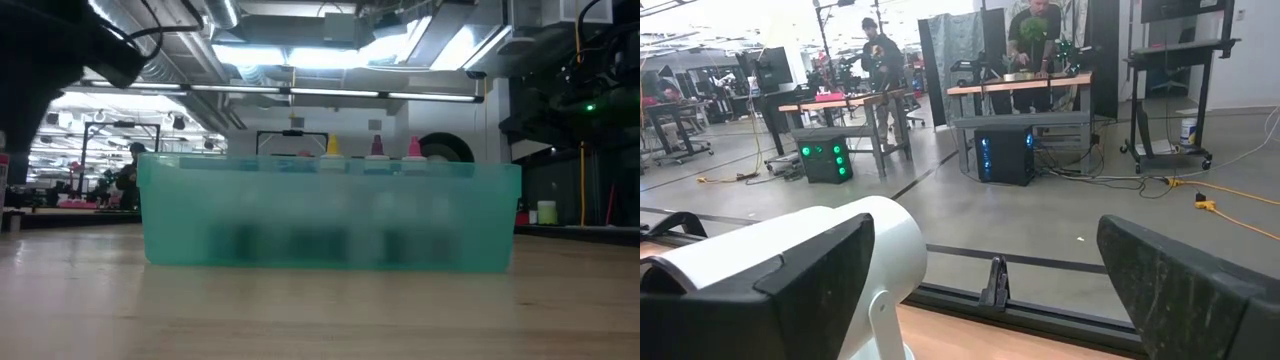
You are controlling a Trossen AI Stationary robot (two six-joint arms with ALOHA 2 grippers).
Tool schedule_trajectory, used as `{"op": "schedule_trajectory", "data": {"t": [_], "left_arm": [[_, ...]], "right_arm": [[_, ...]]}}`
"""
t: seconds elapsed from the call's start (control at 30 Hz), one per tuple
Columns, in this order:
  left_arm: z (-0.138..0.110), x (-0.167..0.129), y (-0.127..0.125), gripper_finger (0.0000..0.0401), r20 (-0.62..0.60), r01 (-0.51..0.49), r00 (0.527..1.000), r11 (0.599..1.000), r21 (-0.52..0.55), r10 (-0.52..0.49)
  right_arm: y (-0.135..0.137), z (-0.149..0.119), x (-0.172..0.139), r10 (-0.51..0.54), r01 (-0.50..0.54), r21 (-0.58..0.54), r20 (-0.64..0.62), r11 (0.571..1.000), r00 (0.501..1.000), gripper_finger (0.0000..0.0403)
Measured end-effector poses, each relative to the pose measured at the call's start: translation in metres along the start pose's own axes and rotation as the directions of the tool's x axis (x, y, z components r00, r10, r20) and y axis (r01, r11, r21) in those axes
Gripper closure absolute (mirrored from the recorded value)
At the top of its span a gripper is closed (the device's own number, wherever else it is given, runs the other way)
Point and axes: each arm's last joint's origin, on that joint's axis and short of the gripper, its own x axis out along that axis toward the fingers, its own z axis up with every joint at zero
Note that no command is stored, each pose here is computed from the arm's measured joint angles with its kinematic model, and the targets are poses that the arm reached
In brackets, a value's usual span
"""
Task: Pick & Place food coloring
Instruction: Put the big orange food coloring bottle into the bin
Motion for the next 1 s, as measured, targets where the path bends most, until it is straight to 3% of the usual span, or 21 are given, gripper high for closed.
{"op": "schedule_trajectory", "data": {"t": [0.47,1.0], "left_arm": [[-0.011,0.003,0.011,0.0083,-0.073,-0.032,0.997,0.998,0.056,0.036],[-0.008,0.005,0.007,0.0217,-0.044,0.007,0.999,0.997,0.082,-0.004]], "right_arm": [[0.0,0.0,0.0,0.0,0.0,0.0,0.0,1.0,1.0,0.0019],[0.0,0.0,0.0,0.0,0.0,0.0,0.0,1.0,1.0,0.0019]]}}
